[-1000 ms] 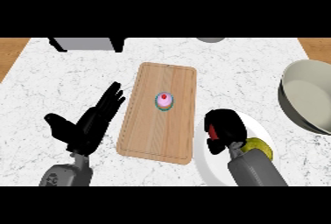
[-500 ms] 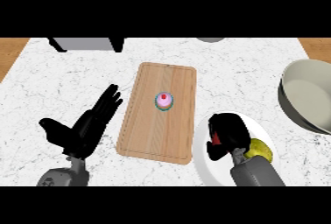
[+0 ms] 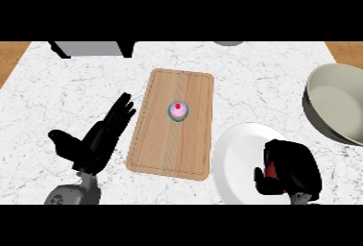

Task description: Pick the tomato from the plate and place it in the bowl

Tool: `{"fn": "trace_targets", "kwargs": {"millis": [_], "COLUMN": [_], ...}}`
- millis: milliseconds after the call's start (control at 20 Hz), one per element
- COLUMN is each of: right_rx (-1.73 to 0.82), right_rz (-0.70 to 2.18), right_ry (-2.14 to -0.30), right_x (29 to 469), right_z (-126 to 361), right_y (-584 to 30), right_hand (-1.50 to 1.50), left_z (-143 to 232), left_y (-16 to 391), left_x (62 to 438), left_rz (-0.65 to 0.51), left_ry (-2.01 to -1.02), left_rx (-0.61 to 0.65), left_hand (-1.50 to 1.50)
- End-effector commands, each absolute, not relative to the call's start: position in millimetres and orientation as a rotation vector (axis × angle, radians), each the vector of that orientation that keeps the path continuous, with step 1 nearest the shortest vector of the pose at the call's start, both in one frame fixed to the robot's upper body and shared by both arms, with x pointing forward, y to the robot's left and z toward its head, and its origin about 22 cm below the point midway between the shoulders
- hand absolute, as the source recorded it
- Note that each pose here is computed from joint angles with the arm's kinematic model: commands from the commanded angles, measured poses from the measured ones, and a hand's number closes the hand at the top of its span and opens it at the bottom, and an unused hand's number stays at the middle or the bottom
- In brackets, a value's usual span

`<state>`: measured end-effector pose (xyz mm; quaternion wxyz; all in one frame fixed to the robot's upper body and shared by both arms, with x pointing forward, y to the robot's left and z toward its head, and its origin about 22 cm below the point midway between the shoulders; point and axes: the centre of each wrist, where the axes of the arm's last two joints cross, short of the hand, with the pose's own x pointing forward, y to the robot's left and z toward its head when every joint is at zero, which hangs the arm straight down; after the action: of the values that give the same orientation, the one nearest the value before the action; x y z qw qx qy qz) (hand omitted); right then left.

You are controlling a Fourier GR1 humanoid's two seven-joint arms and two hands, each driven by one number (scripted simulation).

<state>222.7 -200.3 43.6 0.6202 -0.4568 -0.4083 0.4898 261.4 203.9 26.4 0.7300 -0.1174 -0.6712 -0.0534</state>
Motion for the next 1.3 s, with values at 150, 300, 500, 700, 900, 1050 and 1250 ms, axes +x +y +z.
{"fn": "trace_targets", "kwargs": {"millis": [150,300,500,700,900,1050,1250], "right_rx": [-1.136,-1.226,-1.324,-1.347,-1.359,-1.348,-1.389], "right_rz": [0.959,0.859,0.814,0.754,0.713,0.675,0.635], "right_ry": [-1.101,-1.19,-1.214,-1.221,-1.27,-1.296,-1.262], "right_x": [176.8,158.7,146.9,137.3,170.7,184.0,209.6], "right_z": [128.9,158.4,199.8,224.0,236.1,248.4,243.9], "right_y": [-205.2,-199.4,-198.6,-196.9,-217.4,-230.8,-271.3], "right_hand": [1.5,1.5,1.5,1.5,1.5,1.5,1.5], "left_z": [30.5,17.5,37.4,19.8,21.8,31.4,32.0], "left_y": [206.0,207.9,202.1,195.9,202.1,196.1,191.9], "left_x": [264.7,248.5,265.2,261.9,260.4,269.7,265.3], "left_rz": [-0.121,-0.127,-0.126,-0.128,-0.12,-0.14,-0.12], "left_ry": [-1.499,-1.477,-1.48,-1.488,-1.479,-1.506,-1.477], "left_rx": [-0.255,-0.247,-0.279,-0.265,-0.257,-0.272,-0.261], "left_hand": [0.0,0.0,0.0,0.0,0.0,0.0,0.0]}}
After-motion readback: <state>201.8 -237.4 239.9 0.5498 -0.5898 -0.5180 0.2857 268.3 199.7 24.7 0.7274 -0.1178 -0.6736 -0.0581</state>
